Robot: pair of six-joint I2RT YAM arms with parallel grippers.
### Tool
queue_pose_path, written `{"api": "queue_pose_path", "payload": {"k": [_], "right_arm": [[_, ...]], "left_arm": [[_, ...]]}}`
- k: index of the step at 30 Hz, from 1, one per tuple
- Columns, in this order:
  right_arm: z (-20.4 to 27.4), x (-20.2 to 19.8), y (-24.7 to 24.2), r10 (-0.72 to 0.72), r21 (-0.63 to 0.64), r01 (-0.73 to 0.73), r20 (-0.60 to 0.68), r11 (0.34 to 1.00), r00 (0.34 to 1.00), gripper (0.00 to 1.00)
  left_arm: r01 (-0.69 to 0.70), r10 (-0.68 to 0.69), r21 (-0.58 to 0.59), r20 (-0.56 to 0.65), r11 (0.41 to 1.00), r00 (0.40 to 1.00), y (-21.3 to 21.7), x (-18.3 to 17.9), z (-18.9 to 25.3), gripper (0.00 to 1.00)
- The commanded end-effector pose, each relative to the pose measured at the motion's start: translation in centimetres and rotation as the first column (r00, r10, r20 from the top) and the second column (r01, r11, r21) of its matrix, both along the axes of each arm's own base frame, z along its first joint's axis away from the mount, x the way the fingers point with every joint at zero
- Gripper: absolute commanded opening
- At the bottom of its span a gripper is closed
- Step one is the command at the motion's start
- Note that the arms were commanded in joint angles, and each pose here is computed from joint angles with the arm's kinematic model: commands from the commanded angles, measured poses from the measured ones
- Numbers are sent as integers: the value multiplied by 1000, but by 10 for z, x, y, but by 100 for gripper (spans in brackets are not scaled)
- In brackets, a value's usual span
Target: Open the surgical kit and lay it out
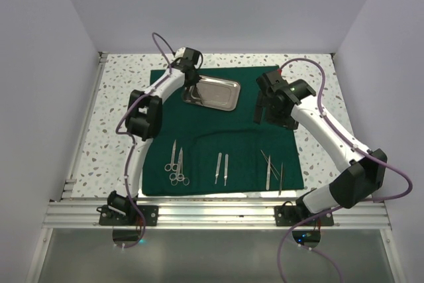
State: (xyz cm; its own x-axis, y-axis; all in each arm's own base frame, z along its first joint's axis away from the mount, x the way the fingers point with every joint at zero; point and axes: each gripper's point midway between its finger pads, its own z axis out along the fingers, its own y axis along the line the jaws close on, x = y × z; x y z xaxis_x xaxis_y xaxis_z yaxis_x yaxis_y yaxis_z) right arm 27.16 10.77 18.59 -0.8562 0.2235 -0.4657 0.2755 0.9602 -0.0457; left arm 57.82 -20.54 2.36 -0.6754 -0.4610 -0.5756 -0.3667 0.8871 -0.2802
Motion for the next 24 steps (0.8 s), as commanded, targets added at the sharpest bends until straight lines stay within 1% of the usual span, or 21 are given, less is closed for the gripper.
{"api": "queue_pose_path", "payload": {"k": [1, 4, 8, 11, 18, 20, 24], "right_arm": [[-4, 5, 3, 21, 17, -21, -6, 1000, 1000, 98], [-4, 6, 4, 19, 22, -19, -3, 1000, 1000, 98], [-3, 5, 5, 10, 36, -10, 4, 999, 1000, 98], [-2, 4, 5, 0, 46, 0, 12, 999, 1000, 98], [2, -2, 3, -26, 74, 24, 32, 997, 999, 98], [5, -4, 2, -34, 81, 30, 42, 996, 999, 98], [6, -8, 0, -48, 95, 43, 53, 995, 997, 98]], "left_arm": [[119, -119, -14, -143, 993, 982, -7, -32, -64, 0], [199, -204, -86, -54, 976, 978, -26, -18, -34, 0], [252, -245, -122, 66, 960, 967, -38, 2, 13, 0], [307, -281, -159, 168, 938, 945, -47, 11, 58, 0], [400, -336, -146, 333, 905, 881, -57, 17, 135, 0], [423, -349, -145, 366, 894, 863, -58, 14, 153, 0], [457, -378, -126, 397, 880, 836, -59, 8, 177, 0]]}}
